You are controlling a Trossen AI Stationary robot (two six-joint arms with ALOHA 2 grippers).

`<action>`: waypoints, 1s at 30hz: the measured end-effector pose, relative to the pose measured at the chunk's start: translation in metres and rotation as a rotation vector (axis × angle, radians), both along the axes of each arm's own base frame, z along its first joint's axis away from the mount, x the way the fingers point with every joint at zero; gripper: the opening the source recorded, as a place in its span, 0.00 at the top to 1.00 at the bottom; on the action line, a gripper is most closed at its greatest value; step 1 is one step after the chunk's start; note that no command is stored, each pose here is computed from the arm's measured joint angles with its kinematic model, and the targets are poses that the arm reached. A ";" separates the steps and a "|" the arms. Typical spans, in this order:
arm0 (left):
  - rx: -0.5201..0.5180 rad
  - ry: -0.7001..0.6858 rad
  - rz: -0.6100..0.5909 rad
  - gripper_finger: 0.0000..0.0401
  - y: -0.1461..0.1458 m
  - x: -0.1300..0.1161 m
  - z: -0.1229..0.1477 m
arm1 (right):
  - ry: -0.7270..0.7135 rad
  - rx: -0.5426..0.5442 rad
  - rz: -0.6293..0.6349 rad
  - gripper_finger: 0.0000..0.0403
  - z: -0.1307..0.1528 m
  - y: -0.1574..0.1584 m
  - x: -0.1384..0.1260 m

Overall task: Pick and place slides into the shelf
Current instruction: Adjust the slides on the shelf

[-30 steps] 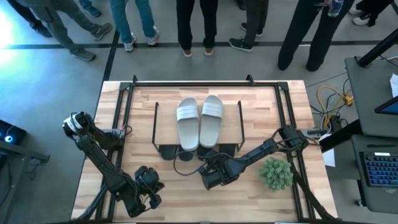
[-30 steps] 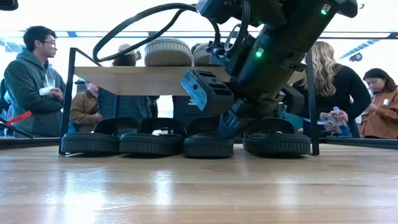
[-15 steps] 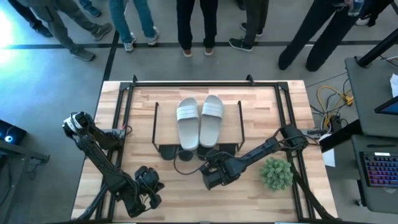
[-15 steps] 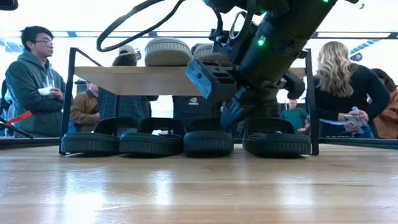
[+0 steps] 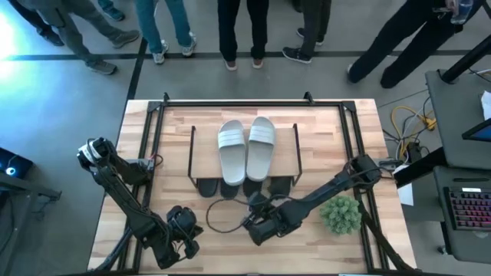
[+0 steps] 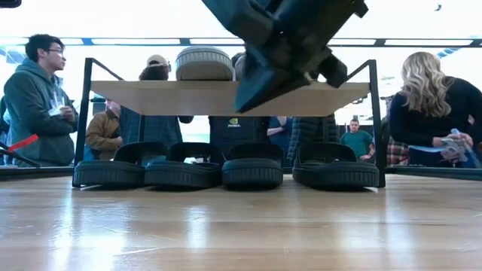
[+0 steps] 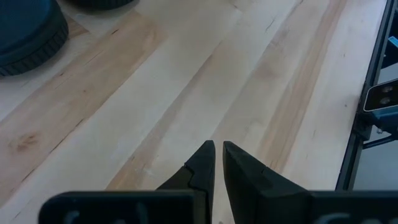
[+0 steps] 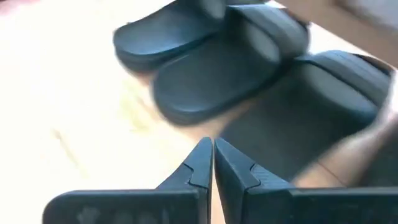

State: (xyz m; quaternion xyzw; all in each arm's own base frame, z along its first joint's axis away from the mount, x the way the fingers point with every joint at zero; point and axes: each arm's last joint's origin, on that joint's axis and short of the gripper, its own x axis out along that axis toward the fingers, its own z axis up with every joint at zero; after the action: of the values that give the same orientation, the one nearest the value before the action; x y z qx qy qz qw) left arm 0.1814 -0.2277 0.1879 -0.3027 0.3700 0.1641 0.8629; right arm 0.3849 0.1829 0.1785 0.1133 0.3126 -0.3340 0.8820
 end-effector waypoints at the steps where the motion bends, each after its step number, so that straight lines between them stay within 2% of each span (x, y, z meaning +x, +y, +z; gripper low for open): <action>1: 0.000 0.000 0.000 0.96 0.000 0.000 0.000 | -0.005 -0.006 0.025 0.98 -0.002 0.001 0.003; 7: -0.002 -0.001 -0.001 0.96 0.000 0.000 0.000 | 0.019 -0.033 0.003 0.98 -0.016 -0.019 0.016; 14: -0.003 -0.001 -0.002 0.96 0.000 0.000 0.001 | 0.090 -0.054 -0.022 0.98 -0.040 -0.032 0.019; 23: -0.010 0.011 -0.009 0.96 -0.001 -0.001 0.000 | 0.189 -0.062 -0.132 0.98 -0.054 -0.039 -0.001; 30: -0.012 0.014 -0.012 0.96 -0.001 -0.001 0.000 | 0.207 -0.067 -0.120 0.98 -0.054 -0.030 -0.008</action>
State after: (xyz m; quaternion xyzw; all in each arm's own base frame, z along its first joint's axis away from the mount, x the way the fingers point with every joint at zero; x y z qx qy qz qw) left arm 0.1804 -0.2287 0.1880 -0.3046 0.3788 0.1589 0.8594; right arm 0.3770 0.1532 0.1242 0.0672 0.3835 -0.4061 0.8268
